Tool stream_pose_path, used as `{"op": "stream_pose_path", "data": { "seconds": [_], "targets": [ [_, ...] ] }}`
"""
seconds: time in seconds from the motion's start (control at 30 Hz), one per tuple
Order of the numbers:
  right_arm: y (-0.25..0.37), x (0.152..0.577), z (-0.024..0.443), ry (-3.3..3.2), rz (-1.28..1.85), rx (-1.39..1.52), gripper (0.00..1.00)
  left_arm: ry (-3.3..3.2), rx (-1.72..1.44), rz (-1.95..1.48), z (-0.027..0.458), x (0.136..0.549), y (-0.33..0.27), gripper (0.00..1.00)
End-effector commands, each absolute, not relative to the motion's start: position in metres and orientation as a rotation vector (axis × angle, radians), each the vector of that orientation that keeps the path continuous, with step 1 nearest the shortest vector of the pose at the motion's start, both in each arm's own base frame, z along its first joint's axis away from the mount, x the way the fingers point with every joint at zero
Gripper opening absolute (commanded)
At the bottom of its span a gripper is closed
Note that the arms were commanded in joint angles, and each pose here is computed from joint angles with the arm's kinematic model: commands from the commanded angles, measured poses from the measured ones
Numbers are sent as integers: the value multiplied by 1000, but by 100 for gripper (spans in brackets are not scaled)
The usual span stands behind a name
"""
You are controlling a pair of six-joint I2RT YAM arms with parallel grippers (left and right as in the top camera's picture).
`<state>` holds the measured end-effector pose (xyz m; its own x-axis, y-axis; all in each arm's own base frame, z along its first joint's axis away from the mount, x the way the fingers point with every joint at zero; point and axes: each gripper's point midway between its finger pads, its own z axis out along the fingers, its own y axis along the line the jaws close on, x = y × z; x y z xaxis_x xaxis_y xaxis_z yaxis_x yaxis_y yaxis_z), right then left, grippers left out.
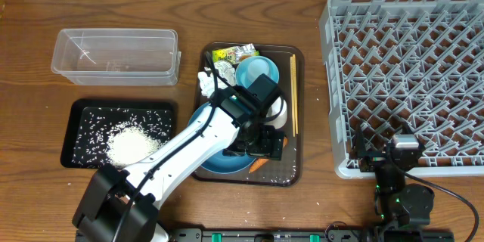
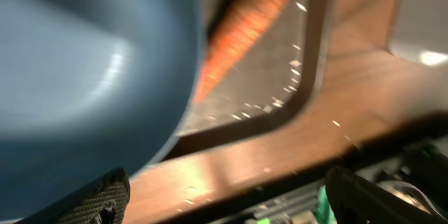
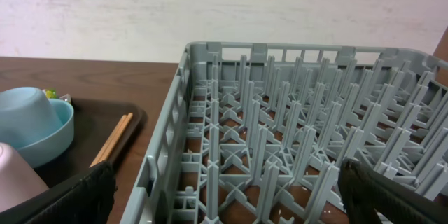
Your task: Sort waste into correct bins and load items into the dishwasher rack
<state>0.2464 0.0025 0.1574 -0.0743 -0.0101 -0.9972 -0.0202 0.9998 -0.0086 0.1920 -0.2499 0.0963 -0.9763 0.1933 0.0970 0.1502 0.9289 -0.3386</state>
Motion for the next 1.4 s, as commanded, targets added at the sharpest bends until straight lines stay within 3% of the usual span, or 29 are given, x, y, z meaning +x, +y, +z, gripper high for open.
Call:
{"op": "stream_pose_path", "data": {
  "seconds": [0.0,0.13,0.23,0.3,0.37,0.57,0.77,1.03,1.13,1.37],
  "targets": [
    [2,246,157,1645,10,-15,99,-2897,-264,588,103,180,-260,91],
    [2,246,157,1645,10,-15,99,-2911,-290,577,102,180,-262,77],
    [2,246,157,1645,10,-15,99,-2917,-332,598,103,178,-270,75],
    [2,246,157,1645,10,-15,99,-2919,-380,613,103,175,-277,77],
    [2,246,157,1645,11,-15,99,-2936,-434,609,103,174,-281,86],
    [2,246,157,1645,10,-15,99,-3099,-449,396,93,194,-263,88],
    [2,246,157,1645,10,-15,99,-3205,-56,84,87,224,-207,91],
    [2,246,157,1645,10,-15,99,-3154,298,18,87,252,-145,92],
    [2,246,157,1645,10,-15,99,-3133,377,0,87,255,-130,98],
    [2,246,157,1645,10,-15,99,-3132,391,-176,88,259,-92,98]
  ]
}}
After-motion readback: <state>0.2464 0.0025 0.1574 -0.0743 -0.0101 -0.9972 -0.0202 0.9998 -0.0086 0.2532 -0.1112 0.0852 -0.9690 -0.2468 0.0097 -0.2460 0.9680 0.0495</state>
